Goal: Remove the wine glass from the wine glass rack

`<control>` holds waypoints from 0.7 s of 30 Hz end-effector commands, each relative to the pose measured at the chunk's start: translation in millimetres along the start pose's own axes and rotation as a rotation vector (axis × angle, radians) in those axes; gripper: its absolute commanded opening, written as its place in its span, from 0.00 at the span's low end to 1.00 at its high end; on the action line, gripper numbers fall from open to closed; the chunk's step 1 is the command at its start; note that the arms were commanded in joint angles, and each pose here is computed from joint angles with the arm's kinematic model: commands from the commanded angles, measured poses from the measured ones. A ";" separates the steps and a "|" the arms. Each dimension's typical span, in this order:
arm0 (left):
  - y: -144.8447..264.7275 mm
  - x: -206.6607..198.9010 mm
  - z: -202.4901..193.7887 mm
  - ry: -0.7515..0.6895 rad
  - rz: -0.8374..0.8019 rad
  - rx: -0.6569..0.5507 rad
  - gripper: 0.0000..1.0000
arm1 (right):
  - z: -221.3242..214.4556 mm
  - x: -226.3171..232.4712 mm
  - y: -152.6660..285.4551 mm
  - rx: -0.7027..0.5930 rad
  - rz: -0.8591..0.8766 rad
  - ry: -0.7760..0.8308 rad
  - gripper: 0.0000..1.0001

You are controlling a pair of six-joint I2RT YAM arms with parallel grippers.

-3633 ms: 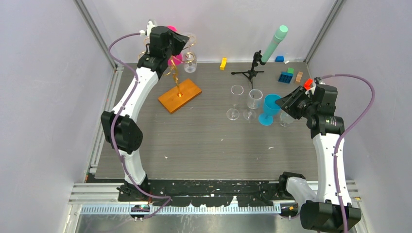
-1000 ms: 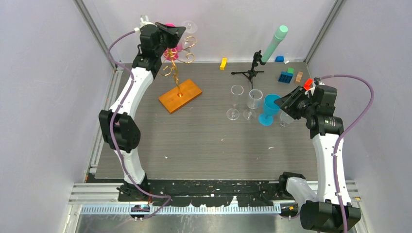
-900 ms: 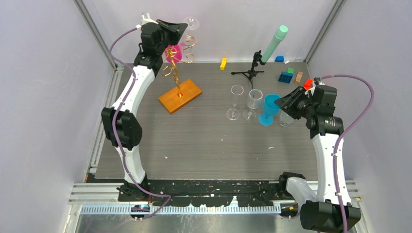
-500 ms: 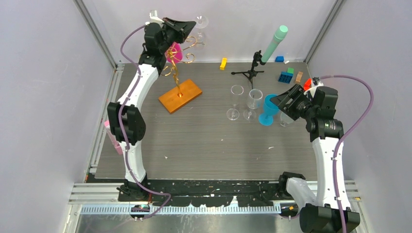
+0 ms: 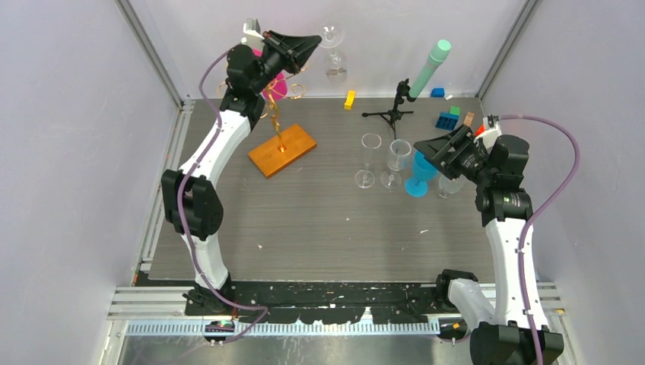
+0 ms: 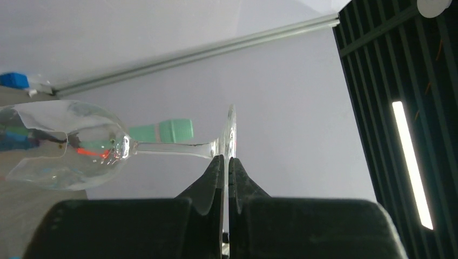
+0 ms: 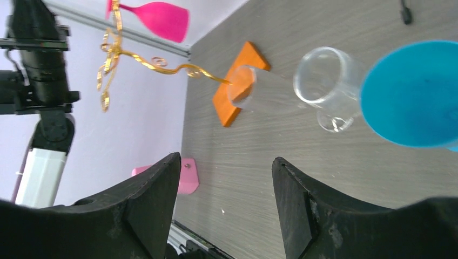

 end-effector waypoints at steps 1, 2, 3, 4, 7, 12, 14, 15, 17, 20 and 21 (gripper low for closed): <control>33.7 -70.1 -46.4 -0.018 -0.179 0.098 0.00 | 12.4 39.4 6.9 -0.110 0.232 0.110 0.68; 38.9 -71.1 -53.2 -0.018 -0.172 0.103 0.00 | 15.1 45.3 6.3 -0.141 0.260 0.140 0.68; 43.5 -70.4 -60.8 -0.015 -0.160 0.111 0.00 | 13.4 52.8 3.3 -0.155 0.278 0.154 0.68; 47.4 -64.7 -69.4 -0.004 -0.136 0.122 0.00 | 16.3 61.3 1.9 -0.193 0.303 0.181 0.68; 64.2 -64.6 -83.9 0.018 -0.131 0.138 0.00 | 10.5 88.6 -8.9 -0.195 0.407 0.277 0.68; 99.5 -66.0 -101.9 0.044 -0.102 0.147 0.00 | 6.8 117.8 -26.9 -0.252 0.526 0.479 0.66; 112.0 -67.7 -106.5 0.050 -0.078 0.150 0.00 | 5.7 124.2 -32.0 -0.280 0.566 0.558 0.63; 117.4 -68.5 -109.0 0.052 -0.062 0.156 0.00 | 5.4 126.0 -33.4 -0.287 0.580 0.582 0.62; 127.8 -69.3 -114.9 0.061 -0.025 0.180 0.00 | 6.0 131.5 -35.8 -0.309 0.615 0.655 0.59; 141.6 -74.0 -122.5 0.069 -0.002 0.207 0.00 | 1.7 134.1 -43.8 -0.314 0.657 0.745 0.58; 145.3 -72.3 -124.4 0.078 0.018 0.212 0.00 | -0.8 137.7 -44.1 -0.313 0.695 0.766 0.58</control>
Point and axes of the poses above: each gripper's point midway between its finger pads, its own y axis back along the fingers, its own x axis along the line the jaws close on, z = x × y, the point moved 10 cm from there along y, back along the fingers, and after that the axes turned 10 degrees about y, right-handed, at the moved point
